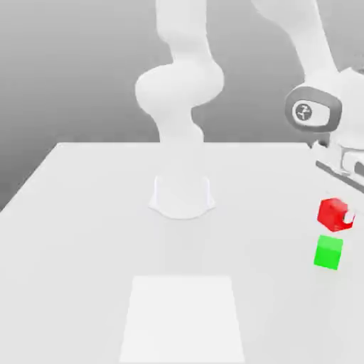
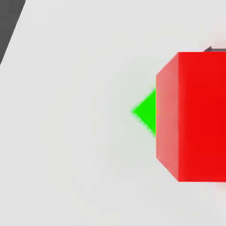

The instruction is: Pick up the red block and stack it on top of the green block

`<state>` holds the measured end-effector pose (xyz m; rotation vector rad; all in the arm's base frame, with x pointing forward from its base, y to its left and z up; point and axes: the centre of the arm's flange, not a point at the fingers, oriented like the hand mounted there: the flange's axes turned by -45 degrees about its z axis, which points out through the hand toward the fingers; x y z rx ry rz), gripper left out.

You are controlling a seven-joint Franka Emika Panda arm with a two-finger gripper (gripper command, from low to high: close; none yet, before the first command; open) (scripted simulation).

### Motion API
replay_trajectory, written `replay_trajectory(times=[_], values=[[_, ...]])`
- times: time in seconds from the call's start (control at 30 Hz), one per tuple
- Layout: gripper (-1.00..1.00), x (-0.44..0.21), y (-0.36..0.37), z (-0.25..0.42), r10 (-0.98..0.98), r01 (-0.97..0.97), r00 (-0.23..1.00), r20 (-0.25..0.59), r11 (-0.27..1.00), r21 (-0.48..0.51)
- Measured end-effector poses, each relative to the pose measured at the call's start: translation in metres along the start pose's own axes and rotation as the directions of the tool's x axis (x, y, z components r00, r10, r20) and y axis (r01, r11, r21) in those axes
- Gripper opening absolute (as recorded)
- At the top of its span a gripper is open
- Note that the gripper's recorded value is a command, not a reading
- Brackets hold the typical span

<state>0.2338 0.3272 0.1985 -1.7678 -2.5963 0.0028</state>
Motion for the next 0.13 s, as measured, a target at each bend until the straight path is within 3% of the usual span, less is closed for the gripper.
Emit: replay_trajectory(times=[0.03, 0.13], values=[[1.0, -0.0007, -0.0002, 0.0108, 0.001, -0.001, 1.0, 0.0, 1.0, 0.0], [1.0, -0.0007, -0.0002, 0.0108, 0.001, -0.001, 1.0, 0.0, 1.0, 0.0]])
